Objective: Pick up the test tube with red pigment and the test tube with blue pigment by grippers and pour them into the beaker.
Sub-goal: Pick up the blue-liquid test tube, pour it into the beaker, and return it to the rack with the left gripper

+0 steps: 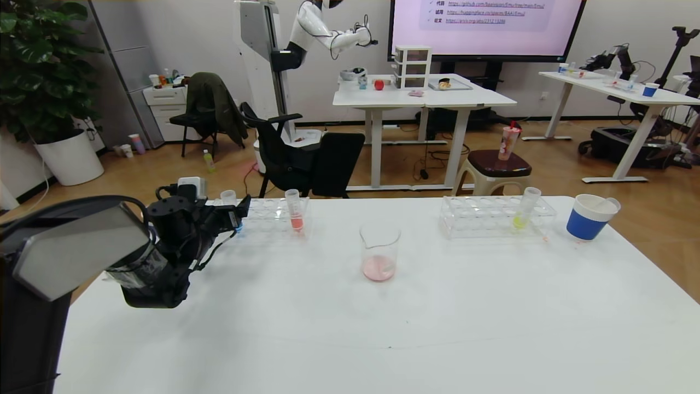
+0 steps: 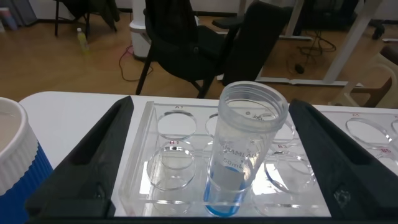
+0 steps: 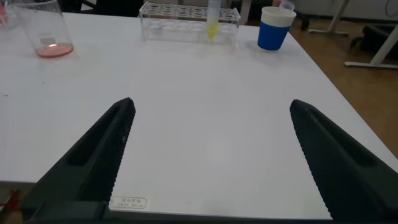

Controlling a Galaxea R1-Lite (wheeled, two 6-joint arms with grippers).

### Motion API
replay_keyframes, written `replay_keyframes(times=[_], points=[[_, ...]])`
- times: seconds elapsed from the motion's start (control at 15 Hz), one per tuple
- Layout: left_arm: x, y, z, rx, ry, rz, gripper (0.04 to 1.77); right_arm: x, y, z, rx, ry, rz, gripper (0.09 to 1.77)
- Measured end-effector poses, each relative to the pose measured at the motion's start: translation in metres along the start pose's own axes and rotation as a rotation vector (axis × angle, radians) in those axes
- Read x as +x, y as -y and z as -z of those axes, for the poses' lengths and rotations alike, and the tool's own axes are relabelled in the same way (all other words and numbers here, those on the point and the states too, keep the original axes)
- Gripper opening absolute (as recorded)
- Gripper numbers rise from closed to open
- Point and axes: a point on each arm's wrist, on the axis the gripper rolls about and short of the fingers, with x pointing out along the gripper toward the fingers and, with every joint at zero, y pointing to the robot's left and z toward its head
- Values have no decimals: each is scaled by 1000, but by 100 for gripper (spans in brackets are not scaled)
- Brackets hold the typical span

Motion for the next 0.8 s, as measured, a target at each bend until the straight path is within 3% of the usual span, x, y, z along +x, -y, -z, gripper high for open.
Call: replay_keyframes(times=[0.07, 0.27, 0.33, 0.47, 0.8], points=[[0, 0, 1, -1, -2, 0, 154, 0, 0, 0, 0, 0, 0, 174], [0, 2, 2, -1, 3, 6, 42, 0, 0, 0, 0, 0, 0, 174], [0, 1, 1, -2, 2, 6, 35, 0, 0, 0, 0, 0, 0, 174], [0, 1, -1, -2, 7, 7, 56, 0, 0, 0, 0, 0, 1, 174], [-2, 7, -33, 0, -16, 11, 50, 0, 0, 0, 0, 0, 0, 174]])
